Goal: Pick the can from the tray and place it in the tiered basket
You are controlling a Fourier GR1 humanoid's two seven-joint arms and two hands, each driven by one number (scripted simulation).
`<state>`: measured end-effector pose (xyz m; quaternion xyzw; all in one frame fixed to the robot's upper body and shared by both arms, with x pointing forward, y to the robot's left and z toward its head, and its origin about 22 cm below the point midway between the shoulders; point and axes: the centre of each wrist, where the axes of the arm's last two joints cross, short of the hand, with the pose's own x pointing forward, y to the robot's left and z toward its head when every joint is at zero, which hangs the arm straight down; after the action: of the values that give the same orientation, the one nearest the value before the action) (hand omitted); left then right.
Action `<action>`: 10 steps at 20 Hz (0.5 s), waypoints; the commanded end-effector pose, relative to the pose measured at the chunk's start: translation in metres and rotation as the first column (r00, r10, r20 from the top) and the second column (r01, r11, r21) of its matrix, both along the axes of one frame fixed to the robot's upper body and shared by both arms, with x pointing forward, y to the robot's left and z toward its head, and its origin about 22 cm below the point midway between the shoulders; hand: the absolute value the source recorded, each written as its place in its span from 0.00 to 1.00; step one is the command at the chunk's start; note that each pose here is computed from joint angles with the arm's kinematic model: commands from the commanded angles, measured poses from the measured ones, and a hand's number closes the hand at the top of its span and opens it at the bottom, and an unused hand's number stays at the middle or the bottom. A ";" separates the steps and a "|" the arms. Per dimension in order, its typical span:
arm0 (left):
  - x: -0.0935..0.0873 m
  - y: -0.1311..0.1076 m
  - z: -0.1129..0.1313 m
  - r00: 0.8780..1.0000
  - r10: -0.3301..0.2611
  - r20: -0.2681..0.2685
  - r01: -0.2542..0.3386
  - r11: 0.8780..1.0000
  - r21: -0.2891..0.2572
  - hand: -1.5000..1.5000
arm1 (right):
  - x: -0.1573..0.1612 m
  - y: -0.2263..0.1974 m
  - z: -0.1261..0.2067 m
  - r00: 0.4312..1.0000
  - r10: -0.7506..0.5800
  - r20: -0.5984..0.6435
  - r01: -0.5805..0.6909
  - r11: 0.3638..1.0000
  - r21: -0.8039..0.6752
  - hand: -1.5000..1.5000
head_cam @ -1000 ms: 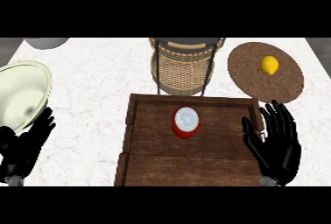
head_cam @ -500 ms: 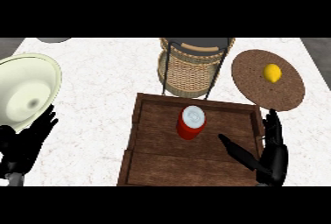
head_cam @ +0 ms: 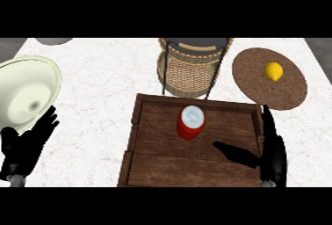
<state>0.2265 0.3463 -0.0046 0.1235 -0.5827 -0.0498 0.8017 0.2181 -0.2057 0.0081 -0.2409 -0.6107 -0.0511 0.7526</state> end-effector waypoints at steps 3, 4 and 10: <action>-0.001 0.003 -0.004 1.000 0.013 -0.025 -0.013 1.000 0.007 0.50 | 0.010 0.037 0.022 0.946 0.138 -0.293 -0.107 0.987 0.119 0.00; 0.000 0.011 0.004 0.999 0.020 -0.046 -0.020 1.000 -0.004 0.50 | 0.011 0.041 0.028 0.937 0.141 -0.321 -0.106 0.987 0.124 0.00; -0.004 0.003 -0.009 0.997 0.055 -0.052 -0.056 0.998 -0.015 0.50 | 0.022 0.055 0.071 0.863 0.110 -0.492 -0.086 0.994 0.070 0.00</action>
<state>0.2241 0.3504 -0.0073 0.1276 -0.5731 -0.0391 0.8085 0.2389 -0.1677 0.0582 -0.1916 -0.4773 0.0334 0.8570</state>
